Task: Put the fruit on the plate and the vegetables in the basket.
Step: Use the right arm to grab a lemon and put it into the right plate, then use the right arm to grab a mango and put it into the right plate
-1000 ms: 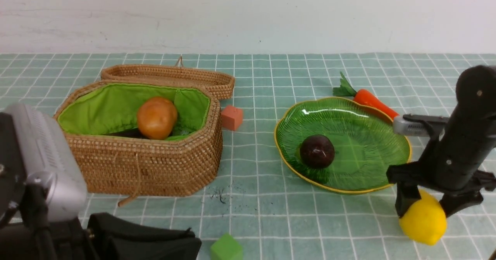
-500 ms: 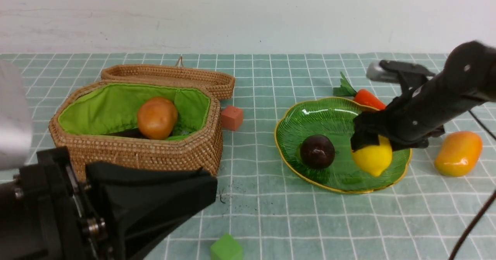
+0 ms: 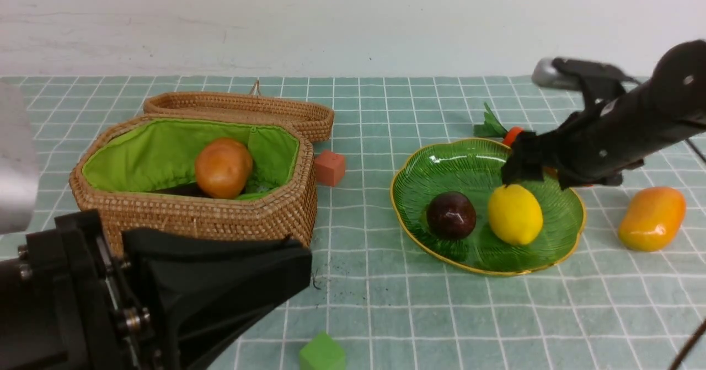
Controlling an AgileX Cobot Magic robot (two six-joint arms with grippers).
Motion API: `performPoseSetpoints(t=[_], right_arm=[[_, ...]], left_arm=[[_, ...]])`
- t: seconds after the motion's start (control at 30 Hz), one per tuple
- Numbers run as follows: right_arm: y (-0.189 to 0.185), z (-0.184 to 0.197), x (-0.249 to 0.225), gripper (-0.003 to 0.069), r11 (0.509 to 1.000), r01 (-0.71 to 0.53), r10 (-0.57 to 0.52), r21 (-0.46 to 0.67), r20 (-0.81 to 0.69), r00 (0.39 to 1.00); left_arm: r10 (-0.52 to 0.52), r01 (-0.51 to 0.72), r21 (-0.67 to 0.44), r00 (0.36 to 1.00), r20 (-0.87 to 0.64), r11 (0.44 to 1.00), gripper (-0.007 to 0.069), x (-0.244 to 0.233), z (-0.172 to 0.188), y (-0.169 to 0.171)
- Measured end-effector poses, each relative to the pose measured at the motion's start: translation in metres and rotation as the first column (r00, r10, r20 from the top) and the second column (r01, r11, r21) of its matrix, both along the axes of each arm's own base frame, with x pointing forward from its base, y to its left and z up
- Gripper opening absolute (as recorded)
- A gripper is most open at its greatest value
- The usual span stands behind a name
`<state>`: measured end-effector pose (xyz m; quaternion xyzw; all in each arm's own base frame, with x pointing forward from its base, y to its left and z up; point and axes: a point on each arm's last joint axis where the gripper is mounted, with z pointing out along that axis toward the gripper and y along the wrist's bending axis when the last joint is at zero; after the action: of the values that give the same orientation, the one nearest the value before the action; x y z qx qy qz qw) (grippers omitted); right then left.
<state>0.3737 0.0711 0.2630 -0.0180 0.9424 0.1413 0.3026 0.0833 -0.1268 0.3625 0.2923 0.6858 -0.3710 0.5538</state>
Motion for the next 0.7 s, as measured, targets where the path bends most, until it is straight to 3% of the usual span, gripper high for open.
performPoseSetpoints(t=[0.13, 0.17, 0.2, 0.27, 0.47, 0.7], right_arm=[[-0.039, 0.025, -0.014, 0.0588, 0.98, 0.197, -0.196, 0.035, -0.041, 0.98], [-0.04, 0.025, -0.014, 0.0585, 0.979, 0.202, -0.2, 0.034, -0.046, 0.979], [-0.067, 0.021, -0.015, 0.0564, 0.952, 0.305, -0.303, 0.005, -0.089, 0.949], [-0.091, 0.012, -0.014, 0.0552, 0.921, 0.389, -0.388, -0.025, -0.134, 0.912], [-0.126, -0.025, 0.009, 0.0574, 0.872, 0.487, -0.484, -0.047, -0.231, 0.844], [-0.137, -0.065, 0.051, 0.0622, 0.876, 0.471, -0.479, -0.101, -0.285, 0.83]], left_arm=[[0.0, 0.001, 0.017, 1.0, -0.003, 1.0, -0.0006, 0.0, -0.001, 0.0], [-0.001, 0.001, 0.018, 1.0, -0.003, 1.0, -0.0006, 0.0, -0.002, 0.0], [-0.001, 0.001, 0.02, 1.0, -0.003, 1.0, -0.0005, 0.0, -0.002, 0.0], [-0.001, 0.001, 0.02, 1.0, -0.003, 1.0, -0.0003, 0.0, -0.002, 0.0], [0.0, 0.0, 0.027, 1.0, 0.006, 1.0, -0.0002, 0.0, -0.002, 0.0], [-0.001, 0.001, 0.049, 1.0, -0.006, 0.999, 0.0002, 0.0, -0.004, 0.001]])
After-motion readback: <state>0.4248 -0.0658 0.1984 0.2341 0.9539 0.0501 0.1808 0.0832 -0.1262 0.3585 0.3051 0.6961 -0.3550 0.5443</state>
